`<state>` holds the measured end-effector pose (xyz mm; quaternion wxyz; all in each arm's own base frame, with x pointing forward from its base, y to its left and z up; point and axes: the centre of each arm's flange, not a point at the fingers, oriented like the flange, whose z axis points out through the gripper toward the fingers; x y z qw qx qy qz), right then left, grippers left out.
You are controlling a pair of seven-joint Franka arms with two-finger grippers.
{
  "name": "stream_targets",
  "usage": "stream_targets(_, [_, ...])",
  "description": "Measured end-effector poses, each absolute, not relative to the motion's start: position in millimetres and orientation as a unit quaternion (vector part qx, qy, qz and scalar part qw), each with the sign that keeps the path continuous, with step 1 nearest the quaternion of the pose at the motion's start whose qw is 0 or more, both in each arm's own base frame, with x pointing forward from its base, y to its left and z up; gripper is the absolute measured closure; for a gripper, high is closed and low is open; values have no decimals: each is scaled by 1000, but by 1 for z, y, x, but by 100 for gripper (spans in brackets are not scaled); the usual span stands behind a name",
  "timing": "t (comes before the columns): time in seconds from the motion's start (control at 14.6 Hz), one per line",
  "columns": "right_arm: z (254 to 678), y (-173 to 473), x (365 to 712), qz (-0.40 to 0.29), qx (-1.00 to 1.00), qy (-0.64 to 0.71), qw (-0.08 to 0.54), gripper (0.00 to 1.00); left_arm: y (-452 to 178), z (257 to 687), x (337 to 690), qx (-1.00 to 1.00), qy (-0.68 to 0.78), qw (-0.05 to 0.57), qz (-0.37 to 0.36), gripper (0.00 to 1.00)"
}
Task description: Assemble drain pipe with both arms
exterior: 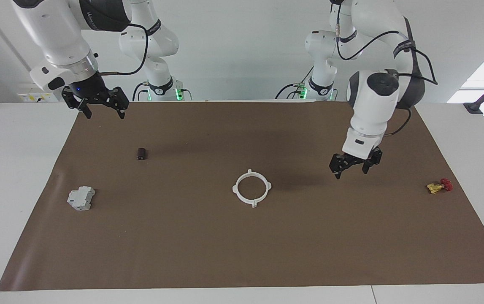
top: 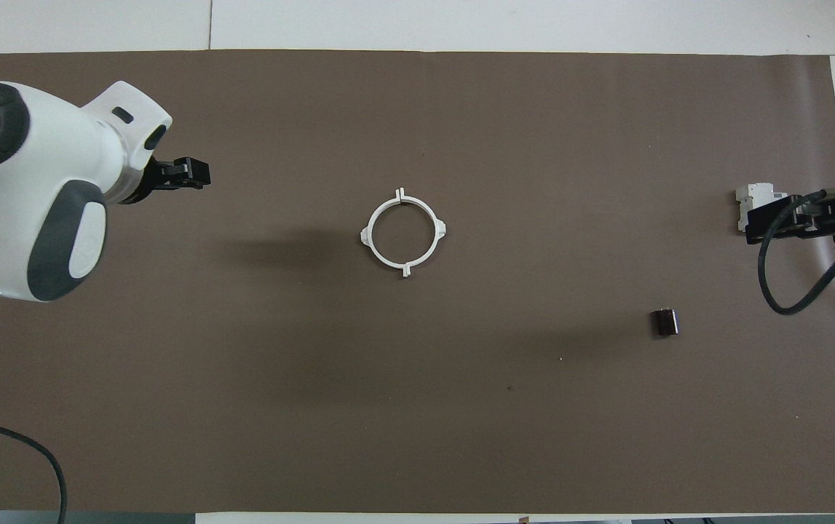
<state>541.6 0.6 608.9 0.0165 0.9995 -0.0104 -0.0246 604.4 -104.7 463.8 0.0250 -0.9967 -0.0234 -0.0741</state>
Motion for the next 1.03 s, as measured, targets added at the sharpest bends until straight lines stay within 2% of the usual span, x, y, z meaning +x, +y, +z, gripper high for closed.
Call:
stream_targets(0.27, [609,1,542,-25,1000,-10,16,0,-32,516,594,-999,-9,9,-47,0])
stream_targets(0.62, [609,1,542,-25,1000,-10,16,0,-14,572,579,-1000,-9,6,-20,0])
stream_targets(1.03, [609,1,542,-25,1000,-10,17,0,15,594,571,-1000,0,-18,2,0])
